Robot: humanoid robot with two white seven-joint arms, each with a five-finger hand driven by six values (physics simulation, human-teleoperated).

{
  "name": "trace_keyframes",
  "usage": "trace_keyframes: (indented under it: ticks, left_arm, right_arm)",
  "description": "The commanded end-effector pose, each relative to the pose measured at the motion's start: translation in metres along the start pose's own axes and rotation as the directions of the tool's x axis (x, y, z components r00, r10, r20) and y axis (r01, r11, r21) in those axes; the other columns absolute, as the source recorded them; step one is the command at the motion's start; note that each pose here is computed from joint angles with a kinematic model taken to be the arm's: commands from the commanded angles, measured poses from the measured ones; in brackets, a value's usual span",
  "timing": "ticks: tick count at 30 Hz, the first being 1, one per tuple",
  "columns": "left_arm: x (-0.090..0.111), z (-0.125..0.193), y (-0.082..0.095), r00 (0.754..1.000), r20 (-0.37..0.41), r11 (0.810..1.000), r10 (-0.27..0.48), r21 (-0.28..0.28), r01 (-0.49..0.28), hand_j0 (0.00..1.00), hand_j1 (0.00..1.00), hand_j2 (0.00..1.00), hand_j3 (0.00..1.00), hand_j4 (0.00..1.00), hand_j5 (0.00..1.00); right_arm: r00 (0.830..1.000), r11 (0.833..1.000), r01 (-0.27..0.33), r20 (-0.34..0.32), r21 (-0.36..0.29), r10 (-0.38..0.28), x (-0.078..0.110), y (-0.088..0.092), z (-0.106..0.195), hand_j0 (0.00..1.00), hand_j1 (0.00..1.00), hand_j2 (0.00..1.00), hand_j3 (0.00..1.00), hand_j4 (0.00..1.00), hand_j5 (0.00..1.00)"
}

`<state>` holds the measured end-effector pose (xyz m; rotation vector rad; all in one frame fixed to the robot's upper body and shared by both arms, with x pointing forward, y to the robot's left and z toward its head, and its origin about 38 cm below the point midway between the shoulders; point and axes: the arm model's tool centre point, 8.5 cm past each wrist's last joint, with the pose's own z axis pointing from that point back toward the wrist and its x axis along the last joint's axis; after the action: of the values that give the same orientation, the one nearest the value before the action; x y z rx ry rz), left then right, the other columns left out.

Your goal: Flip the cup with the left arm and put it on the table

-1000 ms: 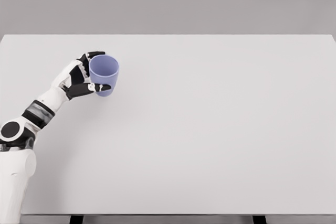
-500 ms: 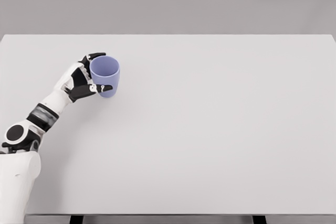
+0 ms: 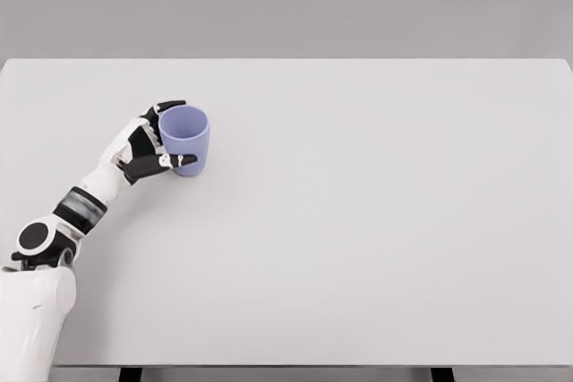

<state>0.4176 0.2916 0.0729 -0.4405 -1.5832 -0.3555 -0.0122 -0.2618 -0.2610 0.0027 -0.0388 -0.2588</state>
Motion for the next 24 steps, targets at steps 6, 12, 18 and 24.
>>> trace_keyframes:
  ticks: [6, 12, 18, 24]
  left_arm:
    - [0.0006, -0.0002, -0.0003, 1.0, 0.004, 1.0, 0.002, -0.002, -0.002, 0.78, 0.78, 0.78, 0.78, 0.78, 0.78]
    - [0.0012, -0.0001, 0.0, 1.0, 0.006, 1.0, 0.001, -0.001, -0.001, 0.85, 0.85, 0.85, 0.85, 0.85, 0.85]
    - [0.0025, -0.0007, -0.0008, 1.0, 0.009, 1.0, -0.001, -0.004, 0.001, 0.87, 0.87, 0.87, 0.87, 0.87, 0.87]
    - [0.0033, -0.0007, -0.0014, 1.0, 0.013, 1.0, -0.001, -0.004, 0.001, 0.9, 0.9, 0.9, 0.9, 0.9, 0.9]
  right_arm:
    - [1.0, 1.0, -0.001, 0.0, 0.0, 0.001, 0.0, 0.0, 0.0, 1.0, 1.0, 1.0, 1.0, 1.0, 1.0]
    - [1.0, 1.0, -0.001, 0.0, 0.0, 0.001, 0.0, 0.0, 0.0, 1.0, 1.0, 1.0, 1.0, 1.0, 1.0]
    - [1.0, 1.0, -0.001, 0.0, 0.0, 0.001, 0.0, 0.0, 0.0, 1.0, 1.0, 1.0, 1.0, 1.0, 1.0]
    - [1.0, 1.0, -0.001, 0.0, 0.0, 0.001, 0.0, 0.0, 0.0, 1.0, 1.0, 1.0, 1.0, 1.0, 1.0]
